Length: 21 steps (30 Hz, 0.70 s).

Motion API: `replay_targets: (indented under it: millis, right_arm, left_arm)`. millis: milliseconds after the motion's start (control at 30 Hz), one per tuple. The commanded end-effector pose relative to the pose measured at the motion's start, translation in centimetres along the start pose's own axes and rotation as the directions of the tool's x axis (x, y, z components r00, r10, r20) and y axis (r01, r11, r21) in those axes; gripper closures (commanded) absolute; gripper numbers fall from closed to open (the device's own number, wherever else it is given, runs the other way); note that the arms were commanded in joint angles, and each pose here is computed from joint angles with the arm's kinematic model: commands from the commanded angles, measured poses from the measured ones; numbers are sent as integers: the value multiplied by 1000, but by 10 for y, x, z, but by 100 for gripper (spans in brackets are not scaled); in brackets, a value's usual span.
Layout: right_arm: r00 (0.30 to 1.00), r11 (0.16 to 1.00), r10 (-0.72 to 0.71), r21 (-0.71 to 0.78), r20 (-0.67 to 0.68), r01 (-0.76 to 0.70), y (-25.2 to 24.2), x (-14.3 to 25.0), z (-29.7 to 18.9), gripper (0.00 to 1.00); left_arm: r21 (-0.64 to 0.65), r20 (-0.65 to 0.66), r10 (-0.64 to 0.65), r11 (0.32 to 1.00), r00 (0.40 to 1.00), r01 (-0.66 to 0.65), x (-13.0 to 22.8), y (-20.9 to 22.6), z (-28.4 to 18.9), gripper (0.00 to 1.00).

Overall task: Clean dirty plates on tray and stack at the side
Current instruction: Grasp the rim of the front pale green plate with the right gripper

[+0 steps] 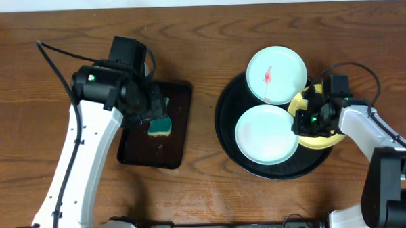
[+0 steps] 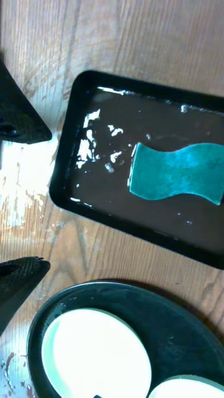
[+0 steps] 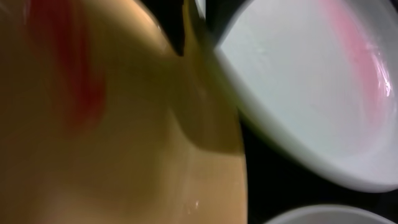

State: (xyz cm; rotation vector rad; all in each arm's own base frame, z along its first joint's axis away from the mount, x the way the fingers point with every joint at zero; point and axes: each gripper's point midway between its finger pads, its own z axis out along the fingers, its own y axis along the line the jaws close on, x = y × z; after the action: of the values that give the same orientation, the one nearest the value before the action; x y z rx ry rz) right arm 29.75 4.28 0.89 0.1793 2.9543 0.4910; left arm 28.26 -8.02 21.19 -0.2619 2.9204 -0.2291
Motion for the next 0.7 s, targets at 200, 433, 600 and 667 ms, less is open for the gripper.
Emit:
replay_targets:
  millis: [200, 433, 600, 667]
  right_arm:
    - [998, 1000, -31, 2, 63, 31, 8, -5, -22, 99]
    - [961, 986, -162, 13, 222, 163, 45, -16, -65, 99]
    - [893, 918, -337, 316, 299, 241, 53, -18, -87, 99]
    - [865, 865, -382, 455, 326, 211, 53, -19, -97, 99]
  left_arm:
    - [-31, 40, 29, 999, 999, -28, -1, 7, -9, 22]
    - [-31, 40, 29, 999, 999, -28, -1, 7, -9, 20]
    - [-30, 40, 29, 999, 999, -28, -1, 7, -9, 20]
    - [-30, 40, 29, 999, 999, -28, -1, 7, -9, 20]
